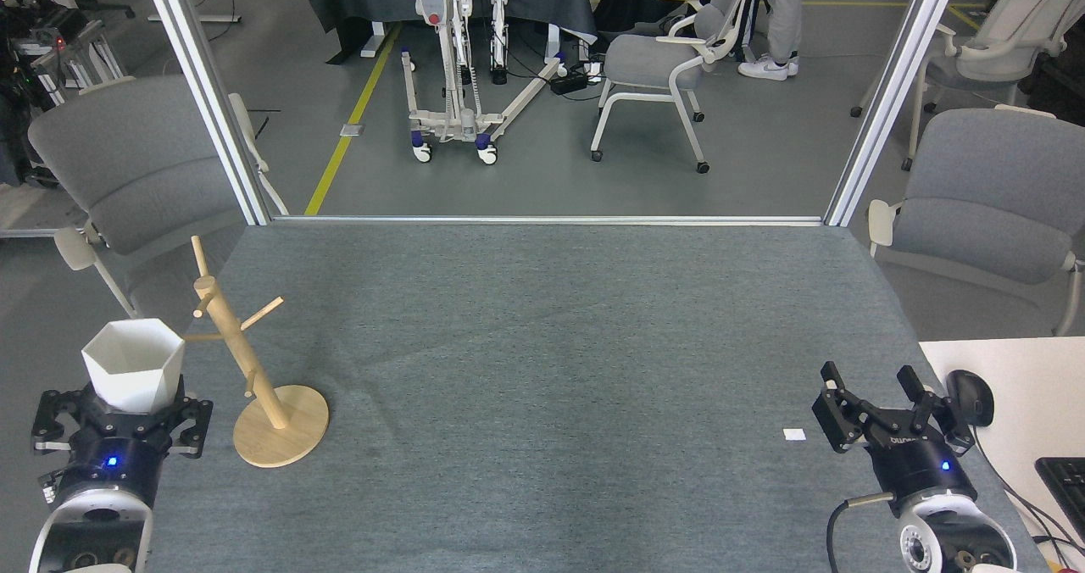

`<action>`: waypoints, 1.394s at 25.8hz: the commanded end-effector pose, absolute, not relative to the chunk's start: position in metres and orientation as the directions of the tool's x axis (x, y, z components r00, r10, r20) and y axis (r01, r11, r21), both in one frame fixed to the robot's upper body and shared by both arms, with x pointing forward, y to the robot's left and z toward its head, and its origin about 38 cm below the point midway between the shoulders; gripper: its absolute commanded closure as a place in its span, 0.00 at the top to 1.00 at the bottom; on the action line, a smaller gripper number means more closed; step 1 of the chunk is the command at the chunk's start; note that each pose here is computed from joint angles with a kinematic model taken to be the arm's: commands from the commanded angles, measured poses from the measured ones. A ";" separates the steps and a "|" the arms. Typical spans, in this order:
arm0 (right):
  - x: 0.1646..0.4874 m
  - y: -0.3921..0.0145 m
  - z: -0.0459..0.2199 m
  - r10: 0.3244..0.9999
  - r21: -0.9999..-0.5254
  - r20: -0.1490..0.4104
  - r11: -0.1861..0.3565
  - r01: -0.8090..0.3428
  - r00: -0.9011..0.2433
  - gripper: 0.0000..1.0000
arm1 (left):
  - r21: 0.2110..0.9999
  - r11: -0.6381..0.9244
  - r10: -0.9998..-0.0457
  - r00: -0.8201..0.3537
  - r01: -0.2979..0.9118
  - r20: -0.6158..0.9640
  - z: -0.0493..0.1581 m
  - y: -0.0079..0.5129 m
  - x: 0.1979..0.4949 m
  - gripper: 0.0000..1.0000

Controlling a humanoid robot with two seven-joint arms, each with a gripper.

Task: Hang cup on storage rack
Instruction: 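Carry the cup with the left gripper onto a peg of the wooden stand, then open the left gripper and withdraw it from the hanging cup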

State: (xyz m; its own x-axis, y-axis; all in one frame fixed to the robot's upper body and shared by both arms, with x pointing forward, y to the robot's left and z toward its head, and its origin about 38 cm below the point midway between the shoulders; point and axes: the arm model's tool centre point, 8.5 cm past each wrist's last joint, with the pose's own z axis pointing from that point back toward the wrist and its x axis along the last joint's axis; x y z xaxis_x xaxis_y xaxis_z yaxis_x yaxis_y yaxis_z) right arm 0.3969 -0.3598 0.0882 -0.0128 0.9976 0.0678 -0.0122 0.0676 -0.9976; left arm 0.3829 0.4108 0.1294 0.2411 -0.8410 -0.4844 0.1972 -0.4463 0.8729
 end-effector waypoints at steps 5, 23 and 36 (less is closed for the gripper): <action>0.398 -0.356 0.087 0.997 -0.997 0.071 0.071 -0.017 -0.018 0.99 | 0.841 -0.501 -0.824 0.184 0.204 -0.536 0.122 0.389 0.391 0.00; 0.409 -0.340 0.090 0.991 -0.992 0.128 0.128 -0.002 -0.030 0.99 | 0.868 -0.446 -0.866 0.138 0.217 -0.480 0.089 0.358 0.389 0.99; 0.421 -0.315 0.097 0.979 -0.977 0.201 0.203 0.062 -0.041 0.99 | 0.881 -0.351 -0.914 0.088 0.317 -0.396 0.008 0.363 0.349 0.99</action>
State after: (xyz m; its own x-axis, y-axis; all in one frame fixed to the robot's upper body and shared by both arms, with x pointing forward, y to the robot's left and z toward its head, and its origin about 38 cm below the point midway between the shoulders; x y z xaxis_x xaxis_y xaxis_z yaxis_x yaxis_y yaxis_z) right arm 0.4195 -0.3242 0.0984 -0.0410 0.9837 0.1752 0.0551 0.1773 -0.9826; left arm 0.3578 0.3615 0.0225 0.0885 -0.8967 -0.4336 0.3103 -0.3888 0.8675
